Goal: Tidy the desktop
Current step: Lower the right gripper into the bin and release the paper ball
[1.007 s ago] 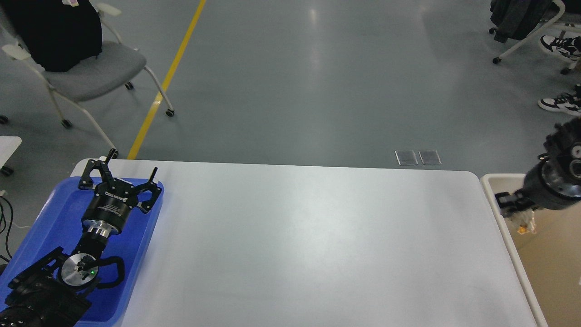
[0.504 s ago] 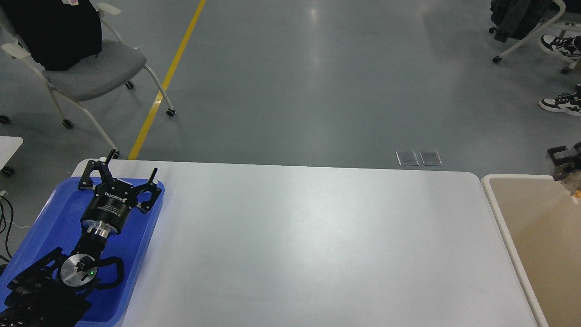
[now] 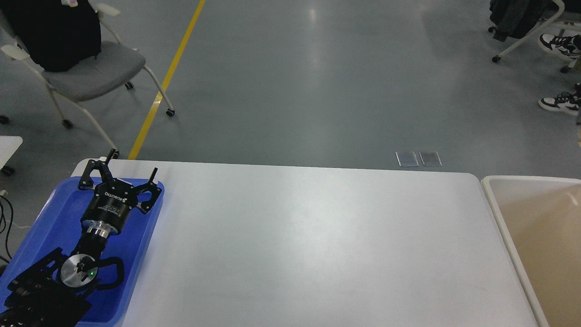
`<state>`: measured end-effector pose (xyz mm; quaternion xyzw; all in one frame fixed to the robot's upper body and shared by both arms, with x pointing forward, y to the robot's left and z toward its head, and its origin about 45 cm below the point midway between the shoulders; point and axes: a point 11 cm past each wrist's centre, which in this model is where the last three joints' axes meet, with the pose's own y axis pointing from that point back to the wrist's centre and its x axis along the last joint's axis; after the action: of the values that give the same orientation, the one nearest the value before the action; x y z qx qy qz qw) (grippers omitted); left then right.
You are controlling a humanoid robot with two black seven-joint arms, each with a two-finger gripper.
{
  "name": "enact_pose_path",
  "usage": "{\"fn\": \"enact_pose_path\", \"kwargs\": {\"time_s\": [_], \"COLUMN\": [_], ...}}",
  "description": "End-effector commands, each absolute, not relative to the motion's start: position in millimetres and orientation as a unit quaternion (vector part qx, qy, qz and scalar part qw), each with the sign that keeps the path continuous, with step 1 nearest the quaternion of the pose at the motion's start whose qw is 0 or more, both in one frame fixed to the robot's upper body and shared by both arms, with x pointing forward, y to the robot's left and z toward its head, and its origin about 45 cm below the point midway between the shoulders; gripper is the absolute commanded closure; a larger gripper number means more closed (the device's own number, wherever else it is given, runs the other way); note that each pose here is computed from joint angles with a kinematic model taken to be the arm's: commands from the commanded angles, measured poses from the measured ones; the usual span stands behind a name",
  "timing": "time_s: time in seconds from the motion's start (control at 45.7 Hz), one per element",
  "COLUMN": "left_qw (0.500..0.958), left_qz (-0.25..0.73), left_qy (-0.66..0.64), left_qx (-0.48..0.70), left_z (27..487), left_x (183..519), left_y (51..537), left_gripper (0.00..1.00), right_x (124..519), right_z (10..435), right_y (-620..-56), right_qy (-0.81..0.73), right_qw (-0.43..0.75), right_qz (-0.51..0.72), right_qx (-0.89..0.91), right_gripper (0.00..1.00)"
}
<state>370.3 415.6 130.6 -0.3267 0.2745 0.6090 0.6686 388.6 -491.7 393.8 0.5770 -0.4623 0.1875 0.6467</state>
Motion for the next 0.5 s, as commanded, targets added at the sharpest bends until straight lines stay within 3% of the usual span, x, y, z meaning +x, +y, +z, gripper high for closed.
{"fn": "enact_pose_path", "kwargs": {"time_s": [0.0,0.372,0.482], "left_qw": [0.668,0.668,0.668], "left_qz": [0.610,0.609,0.609], "left_qy": [0.274,0.275,0.275], "left_qx": [-0.326,-0.327,-0.327], "left_z": [130,130,130], "left_x": [370,370,370], "left_y": [416,415,415], "left_gripper": [0.01,0.01,0.01], "right_x": [384,375,375], "right_z": [358,259,236], "right_y": [-557,-631,-621], "right_qy": [-0.658,-0.808,-0.826], "right_qw": [0.568,0.478,0.450], "right_qz": [0.152,0.034,-0.001], "right_qx": [0.471,0.343,0.340], "right_gripper": [1.00,1.00,1.00]}}
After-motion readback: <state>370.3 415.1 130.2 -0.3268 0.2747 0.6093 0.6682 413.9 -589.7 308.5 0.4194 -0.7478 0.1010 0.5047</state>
